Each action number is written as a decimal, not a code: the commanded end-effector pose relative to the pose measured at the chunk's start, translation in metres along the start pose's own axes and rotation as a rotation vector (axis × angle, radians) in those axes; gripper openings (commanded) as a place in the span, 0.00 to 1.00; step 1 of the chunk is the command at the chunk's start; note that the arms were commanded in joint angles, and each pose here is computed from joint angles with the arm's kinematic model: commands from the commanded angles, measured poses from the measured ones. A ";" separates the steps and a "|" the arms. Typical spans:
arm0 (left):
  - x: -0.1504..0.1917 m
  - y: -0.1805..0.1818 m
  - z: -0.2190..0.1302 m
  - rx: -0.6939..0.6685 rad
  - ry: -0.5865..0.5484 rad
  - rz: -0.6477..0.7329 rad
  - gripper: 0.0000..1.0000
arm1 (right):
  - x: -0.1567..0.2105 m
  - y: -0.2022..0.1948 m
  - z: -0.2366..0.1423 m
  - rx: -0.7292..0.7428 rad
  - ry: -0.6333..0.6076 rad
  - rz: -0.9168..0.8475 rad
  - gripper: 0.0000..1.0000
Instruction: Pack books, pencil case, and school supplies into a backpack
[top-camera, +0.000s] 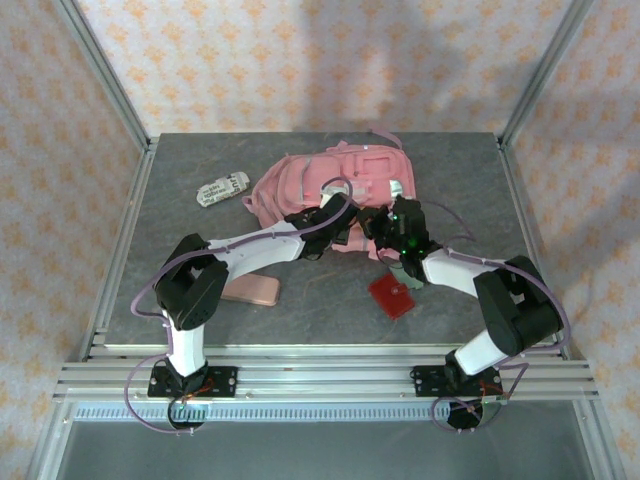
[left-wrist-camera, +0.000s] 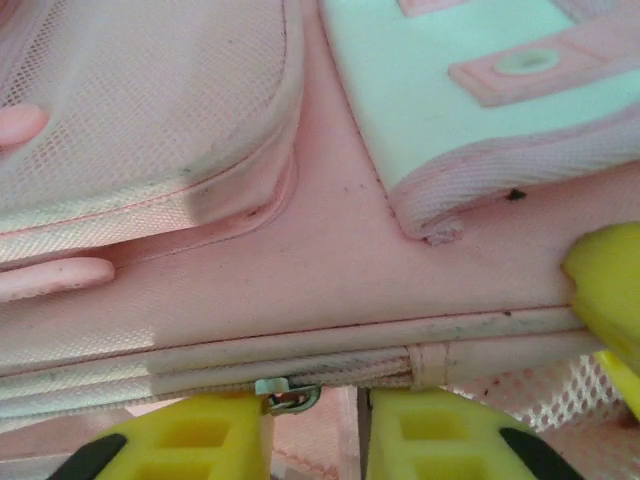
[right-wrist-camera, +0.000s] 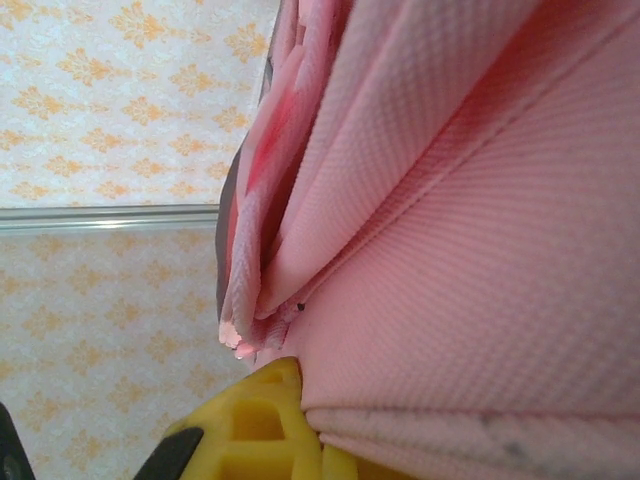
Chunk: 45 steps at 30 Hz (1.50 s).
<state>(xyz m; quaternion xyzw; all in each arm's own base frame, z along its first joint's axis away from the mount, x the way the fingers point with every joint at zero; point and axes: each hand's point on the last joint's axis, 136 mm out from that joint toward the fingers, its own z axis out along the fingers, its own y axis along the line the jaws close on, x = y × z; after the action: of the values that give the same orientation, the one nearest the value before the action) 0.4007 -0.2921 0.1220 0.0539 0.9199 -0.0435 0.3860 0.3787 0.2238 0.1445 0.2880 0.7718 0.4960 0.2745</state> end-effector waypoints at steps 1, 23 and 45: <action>-0.035 0.009 0.004 0.014 -0.134 -0.032 0.13 | 0.006 0.062 -0.012 -0.182 0.042 -0.076 0.00; -0.047 -0.003 -0.020 0.310 -0.239 -0.100 0.13 | 0.005 0.057 -0.007 -0.161 0.042 -0.073 0.00; -0.048 0.009 0.000 0.230 -0.304 -0.097 0.00 | 0.005 0.070 -0.014 -0.196 0.042 -0.078 0.00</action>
<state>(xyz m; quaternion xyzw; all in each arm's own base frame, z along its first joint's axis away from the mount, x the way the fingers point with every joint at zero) 0.4094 -0.2939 0.1261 0.0807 0.8759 -0.1730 0.4431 0.3830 0.2230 0.1524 0.2875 0.7678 0.4993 0.2803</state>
